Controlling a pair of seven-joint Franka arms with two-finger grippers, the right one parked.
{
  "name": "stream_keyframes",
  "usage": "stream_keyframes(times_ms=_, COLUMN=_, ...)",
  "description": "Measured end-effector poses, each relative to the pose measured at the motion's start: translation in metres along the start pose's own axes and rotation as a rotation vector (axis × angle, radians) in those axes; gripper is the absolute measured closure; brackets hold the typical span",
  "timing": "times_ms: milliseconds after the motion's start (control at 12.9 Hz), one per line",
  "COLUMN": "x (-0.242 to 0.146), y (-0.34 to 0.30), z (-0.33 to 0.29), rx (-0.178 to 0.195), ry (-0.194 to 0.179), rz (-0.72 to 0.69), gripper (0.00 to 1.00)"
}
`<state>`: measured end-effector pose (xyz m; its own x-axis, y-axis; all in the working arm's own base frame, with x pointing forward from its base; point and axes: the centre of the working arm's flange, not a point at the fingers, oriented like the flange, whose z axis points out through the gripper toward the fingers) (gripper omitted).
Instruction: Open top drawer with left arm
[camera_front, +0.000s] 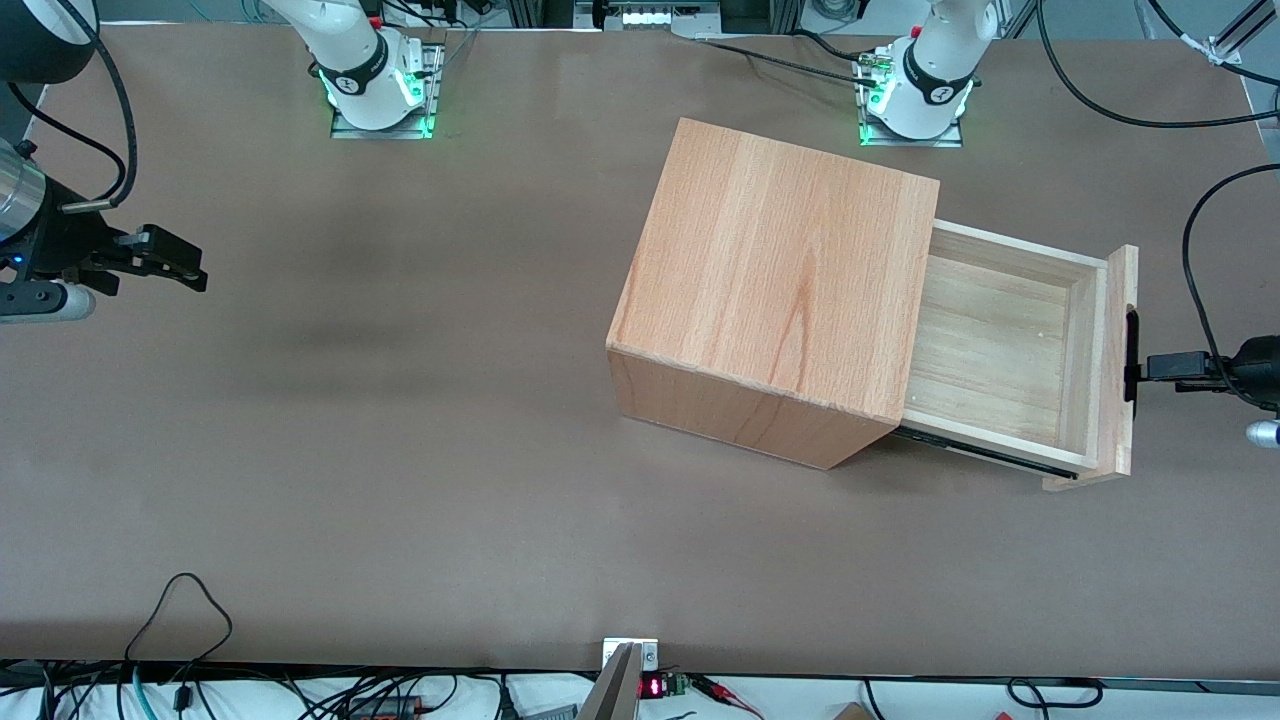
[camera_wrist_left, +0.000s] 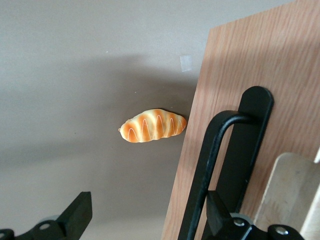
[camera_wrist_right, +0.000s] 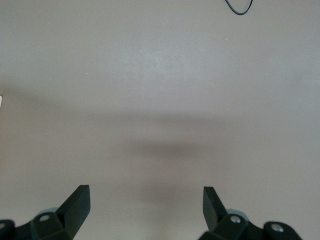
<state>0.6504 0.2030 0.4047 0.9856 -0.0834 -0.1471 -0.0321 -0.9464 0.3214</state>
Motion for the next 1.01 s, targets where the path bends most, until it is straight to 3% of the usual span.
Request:
stream_keyframes(times_ms=311, x=-0.010, y=0.001, z=-0.024, rx=0.006, ry=0.020, rz=0.001, gripper=0.00)
stream_keyframes(times_ms=544, x=-0.012, y=0.011, z=-0.057, rx=0.026, ry=0.061, rz=0.021, gripper=0.00)
stream_keyframes(times_ms=1010, x=-0.020, y=0.044, z=-0.097, rx=0.050, ry=0.078, rz=0.066, gripper=0.00)
